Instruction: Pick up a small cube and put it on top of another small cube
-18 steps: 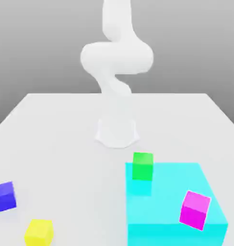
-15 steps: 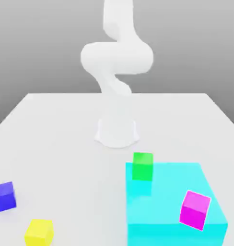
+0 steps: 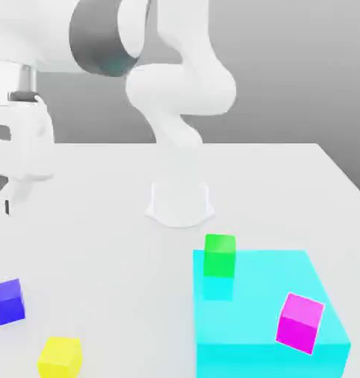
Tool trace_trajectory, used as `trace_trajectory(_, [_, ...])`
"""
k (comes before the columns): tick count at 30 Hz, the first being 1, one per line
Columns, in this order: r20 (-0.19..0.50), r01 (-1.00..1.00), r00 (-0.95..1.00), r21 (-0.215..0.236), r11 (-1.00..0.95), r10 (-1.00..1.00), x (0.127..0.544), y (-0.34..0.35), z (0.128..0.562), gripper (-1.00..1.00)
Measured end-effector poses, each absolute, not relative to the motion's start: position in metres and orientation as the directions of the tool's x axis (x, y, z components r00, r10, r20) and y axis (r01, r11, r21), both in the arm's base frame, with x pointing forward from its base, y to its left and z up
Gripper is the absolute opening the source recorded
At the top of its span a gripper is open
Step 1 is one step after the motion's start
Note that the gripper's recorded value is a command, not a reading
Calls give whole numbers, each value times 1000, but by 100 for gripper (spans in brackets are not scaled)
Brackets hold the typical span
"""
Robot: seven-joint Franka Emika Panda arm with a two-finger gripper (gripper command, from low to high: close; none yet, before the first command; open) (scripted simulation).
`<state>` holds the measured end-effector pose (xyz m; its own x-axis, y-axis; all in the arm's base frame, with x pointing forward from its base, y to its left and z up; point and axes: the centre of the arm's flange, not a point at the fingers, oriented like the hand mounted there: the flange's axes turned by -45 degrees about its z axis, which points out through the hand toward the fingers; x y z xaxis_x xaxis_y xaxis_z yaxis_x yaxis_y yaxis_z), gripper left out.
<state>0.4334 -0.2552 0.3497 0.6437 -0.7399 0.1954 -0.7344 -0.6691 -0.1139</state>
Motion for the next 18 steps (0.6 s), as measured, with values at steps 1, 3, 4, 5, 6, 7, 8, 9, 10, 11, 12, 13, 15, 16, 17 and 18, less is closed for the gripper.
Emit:
trace_trajectory(1, [169,-767,613,-105,-633,-772,425,-269,331,0])
trace_trajectory(3, [119,-819,558,-82,-568,-822,408,-288,293,0])
trace_trajectory(4, [95,-840,532,-69,-538,-842,400,-295,274,0])
trace_trajectory(5, [71,-859,505,-55,-509,-860,392,-301,256,0])
trace_trajectory(6, [48,-878,475,-39,-477,-879,382,-308,238,0])
trace_trajectory(7, [25,-897,442,-22,-442,-897,370,-314,220,0])
trace_trajectory(8, [13,-907,421,-11,-422,-907,363,-318,204,0])
trace_trajectory(9, [7,-911,411,-5,-411,-911,360,-321,190,0])
trace_trajectory(10, [4,-914,406,-2,-407,-914,359,-322,177,0])
trace_trajectory(11, [2,-915,404,-1,-404,-915,358,-322,163,0])
trace_trajectory(12, [1,-916,402,0,-402,-916,357,-322,150,0])
trace_trajectory(13, [1,-916,401,0,-401,-916,356,-322,139,-100])
trace_trajectory(15, [1,-916,401,0,-401,-916,356,-322,139,-100])
trace_trajectory(16, [1,-916,401,0,-401,-916,356,-322,139,-100])
trace_trajectory(17, [1,-916,401,0,-401,-916,356,-322,139,-100])
trace_trajectory(18, [2,-916,401,0,-401,-916,357,-322,139,-100])
